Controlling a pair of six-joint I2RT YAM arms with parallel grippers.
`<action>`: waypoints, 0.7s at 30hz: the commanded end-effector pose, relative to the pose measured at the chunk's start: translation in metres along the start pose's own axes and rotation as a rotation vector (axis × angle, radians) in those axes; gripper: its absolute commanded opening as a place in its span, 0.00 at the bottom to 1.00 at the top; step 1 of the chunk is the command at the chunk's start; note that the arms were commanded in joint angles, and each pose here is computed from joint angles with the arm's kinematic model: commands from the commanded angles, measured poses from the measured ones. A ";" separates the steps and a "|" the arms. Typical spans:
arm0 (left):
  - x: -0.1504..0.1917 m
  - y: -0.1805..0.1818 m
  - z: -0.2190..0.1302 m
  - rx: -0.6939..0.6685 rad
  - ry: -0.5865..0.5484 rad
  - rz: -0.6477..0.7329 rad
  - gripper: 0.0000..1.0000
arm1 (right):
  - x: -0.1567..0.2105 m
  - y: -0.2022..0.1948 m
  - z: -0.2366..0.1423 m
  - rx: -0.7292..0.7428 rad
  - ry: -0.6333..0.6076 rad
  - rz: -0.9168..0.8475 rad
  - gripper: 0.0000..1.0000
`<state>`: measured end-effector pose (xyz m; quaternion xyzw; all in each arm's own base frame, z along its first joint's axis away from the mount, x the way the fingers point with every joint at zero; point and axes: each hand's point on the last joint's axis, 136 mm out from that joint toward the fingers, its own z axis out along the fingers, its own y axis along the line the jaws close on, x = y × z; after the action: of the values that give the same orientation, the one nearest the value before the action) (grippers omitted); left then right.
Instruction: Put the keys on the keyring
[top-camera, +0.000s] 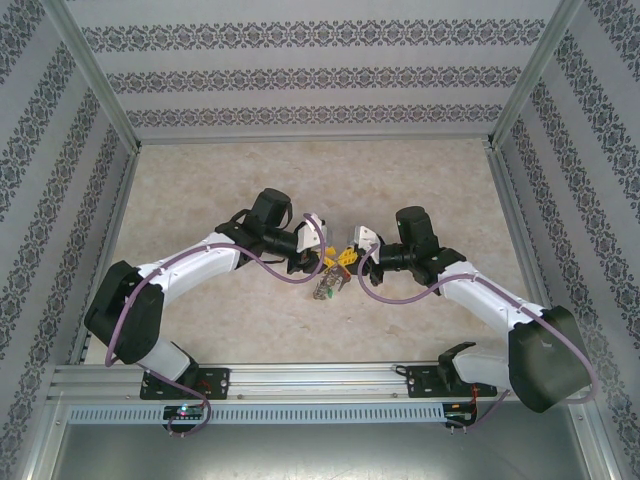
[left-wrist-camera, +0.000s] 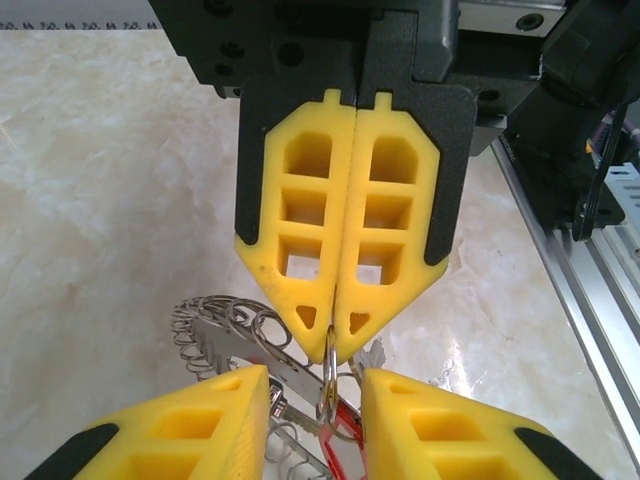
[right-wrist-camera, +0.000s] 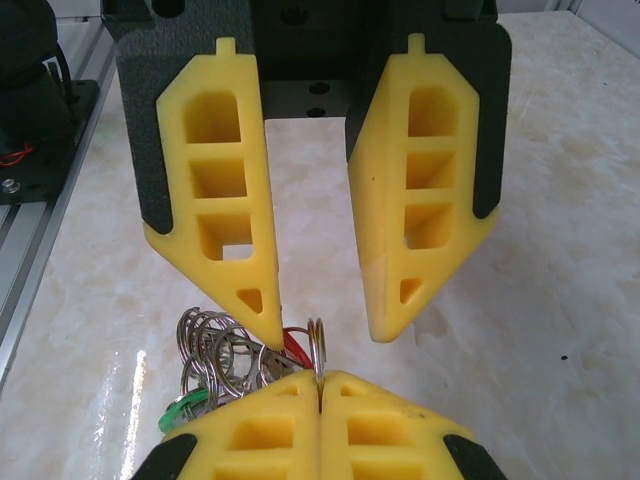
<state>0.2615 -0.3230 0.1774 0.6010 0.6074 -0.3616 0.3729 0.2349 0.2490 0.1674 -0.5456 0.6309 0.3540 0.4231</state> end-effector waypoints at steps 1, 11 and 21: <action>0.001 -0.003 0.002 0.006 0.014 0.001 0.29 | -0.021 -0.001 0.000 -0.013 -0.044 -0.071 0.00; 0.008 -0.001 0.005 0.011 0.042 -0.019 0.28 | -0.022 -0.001 0.000 -0.010 -0.045 -0.077 0.00; 0.009 -0.003 0.007 0.037 0.045 -0.032 0.09 | -0.019 -0.002 0.002 -0.010 -0.035 -0.070 0.00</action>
<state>0.2630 -0.3209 0.1618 0.5980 0.6274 -0.3563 0.3490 0.2367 0.2480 0.1641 -0.5436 0.6373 0.3490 0.4202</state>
